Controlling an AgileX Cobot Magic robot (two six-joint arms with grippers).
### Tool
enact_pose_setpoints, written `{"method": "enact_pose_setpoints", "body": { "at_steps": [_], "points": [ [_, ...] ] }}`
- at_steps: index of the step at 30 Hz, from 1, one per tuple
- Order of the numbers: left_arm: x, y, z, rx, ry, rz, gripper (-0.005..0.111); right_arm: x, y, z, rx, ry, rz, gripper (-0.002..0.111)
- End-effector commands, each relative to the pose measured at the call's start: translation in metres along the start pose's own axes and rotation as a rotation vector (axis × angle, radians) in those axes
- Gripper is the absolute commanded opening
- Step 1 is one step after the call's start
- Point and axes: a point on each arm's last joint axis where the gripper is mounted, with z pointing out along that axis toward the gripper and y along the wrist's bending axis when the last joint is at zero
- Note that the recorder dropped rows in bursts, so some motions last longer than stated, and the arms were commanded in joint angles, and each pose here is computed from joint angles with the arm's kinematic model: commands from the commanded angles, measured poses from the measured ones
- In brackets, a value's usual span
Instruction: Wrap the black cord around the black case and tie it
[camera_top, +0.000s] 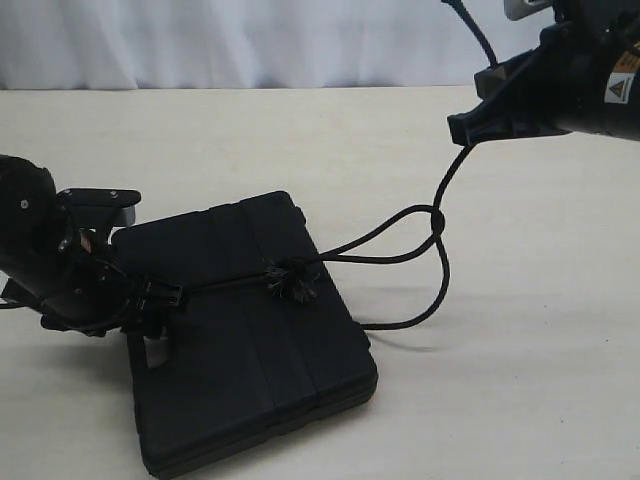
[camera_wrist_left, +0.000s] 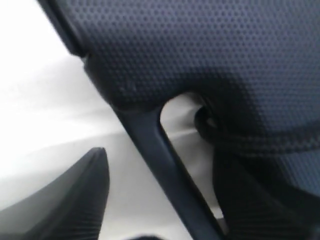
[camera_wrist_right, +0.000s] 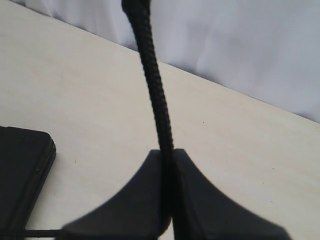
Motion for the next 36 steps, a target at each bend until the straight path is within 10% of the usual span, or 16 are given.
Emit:
{"method": "enact_pose_setpoints", "body": {
  "at_steps": [1,6,26,36],
  "points": [
    [-0.003,-0.002,0.005,0.008,-0.038,-0.004,0.042,-0.001,-0.002,-0.002,0.010,0.006,0.006,0.004],
    [-0.003,0.000,0.018,-0.010,-0.017,0.006,0.000,-0.005,-0.003,-0.009,0.014,-0.018,0.007,0.004],
    [-0.039,0.107,-0.037,-0.088,-0.168,-0.265,0.000,0.018,-0.087,-0.018,0.291,0.053,0.167,0.004],
    [-0.062,0.112,-0.053,-0.034,-0.289,-0.229,0.000,0.059,-0.139,0.010,0.404,0.144,0.265,0.004]
  ]
}}
